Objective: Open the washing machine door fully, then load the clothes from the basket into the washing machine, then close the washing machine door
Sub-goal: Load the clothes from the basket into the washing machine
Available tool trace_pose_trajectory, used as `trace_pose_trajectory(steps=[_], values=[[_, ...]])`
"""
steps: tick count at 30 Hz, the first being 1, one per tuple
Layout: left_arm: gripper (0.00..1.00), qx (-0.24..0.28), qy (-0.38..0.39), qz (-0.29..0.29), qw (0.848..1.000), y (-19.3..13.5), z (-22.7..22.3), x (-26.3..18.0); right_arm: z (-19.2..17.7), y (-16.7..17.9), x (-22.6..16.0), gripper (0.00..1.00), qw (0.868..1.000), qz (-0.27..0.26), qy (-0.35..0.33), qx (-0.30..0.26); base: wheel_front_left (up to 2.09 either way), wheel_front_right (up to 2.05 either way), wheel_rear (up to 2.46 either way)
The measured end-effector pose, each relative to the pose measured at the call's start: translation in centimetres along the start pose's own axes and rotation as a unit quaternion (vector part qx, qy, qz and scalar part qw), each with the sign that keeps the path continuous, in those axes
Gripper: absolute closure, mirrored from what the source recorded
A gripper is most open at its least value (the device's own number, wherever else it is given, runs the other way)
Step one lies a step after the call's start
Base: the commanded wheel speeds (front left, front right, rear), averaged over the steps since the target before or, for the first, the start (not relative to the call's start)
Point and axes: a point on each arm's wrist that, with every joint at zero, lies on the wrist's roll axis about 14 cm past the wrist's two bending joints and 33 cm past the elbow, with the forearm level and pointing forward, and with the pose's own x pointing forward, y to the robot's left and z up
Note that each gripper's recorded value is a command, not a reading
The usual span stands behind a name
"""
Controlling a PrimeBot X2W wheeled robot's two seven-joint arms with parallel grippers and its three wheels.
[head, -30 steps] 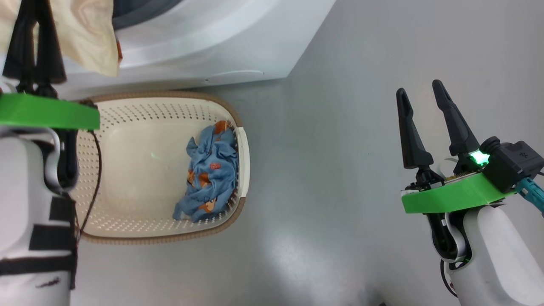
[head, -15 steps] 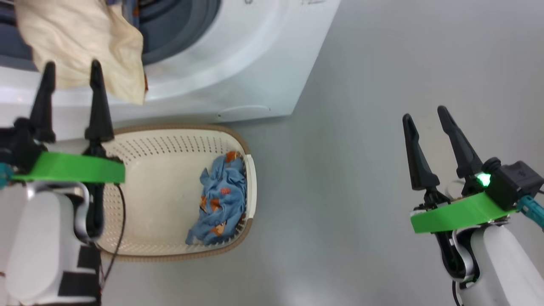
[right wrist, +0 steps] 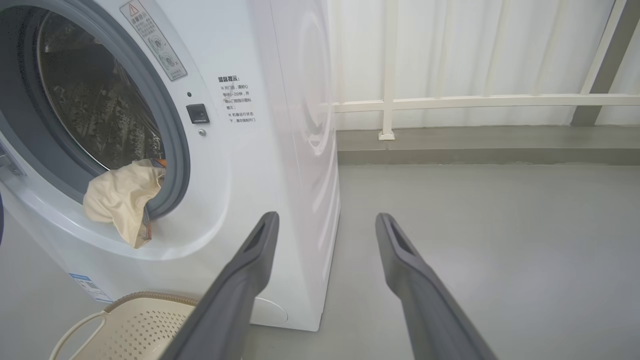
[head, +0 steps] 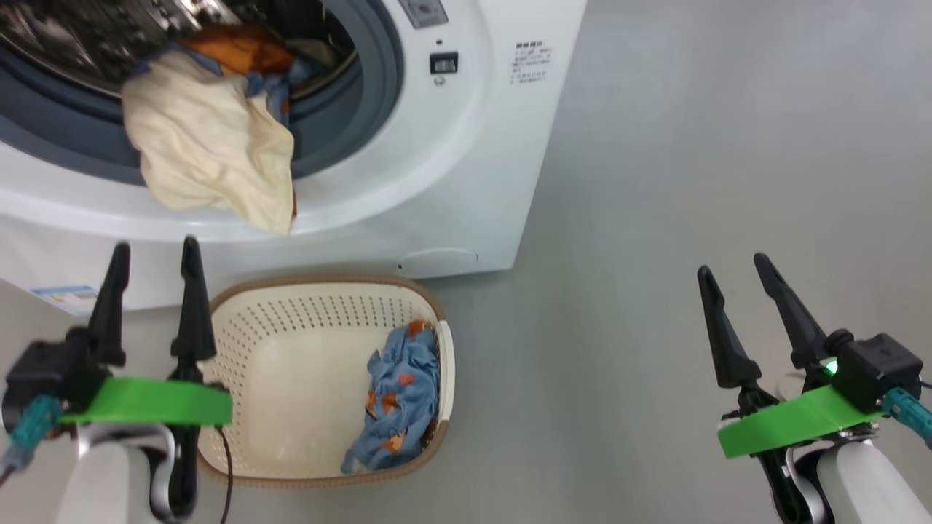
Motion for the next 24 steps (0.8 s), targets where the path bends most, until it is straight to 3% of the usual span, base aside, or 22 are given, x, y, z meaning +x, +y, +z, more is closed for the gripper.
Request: trace_pose_trajectory(steps=[24], values=[[0.0, 0.014, -0.001, 0.052, 0.999, 1.7, 1.0, -9.4, 1.9, -0.2, -4.3, 0.0, 1.0, -0.006, -0.019, -0.005, 0.0, 0.0, 0.0]])
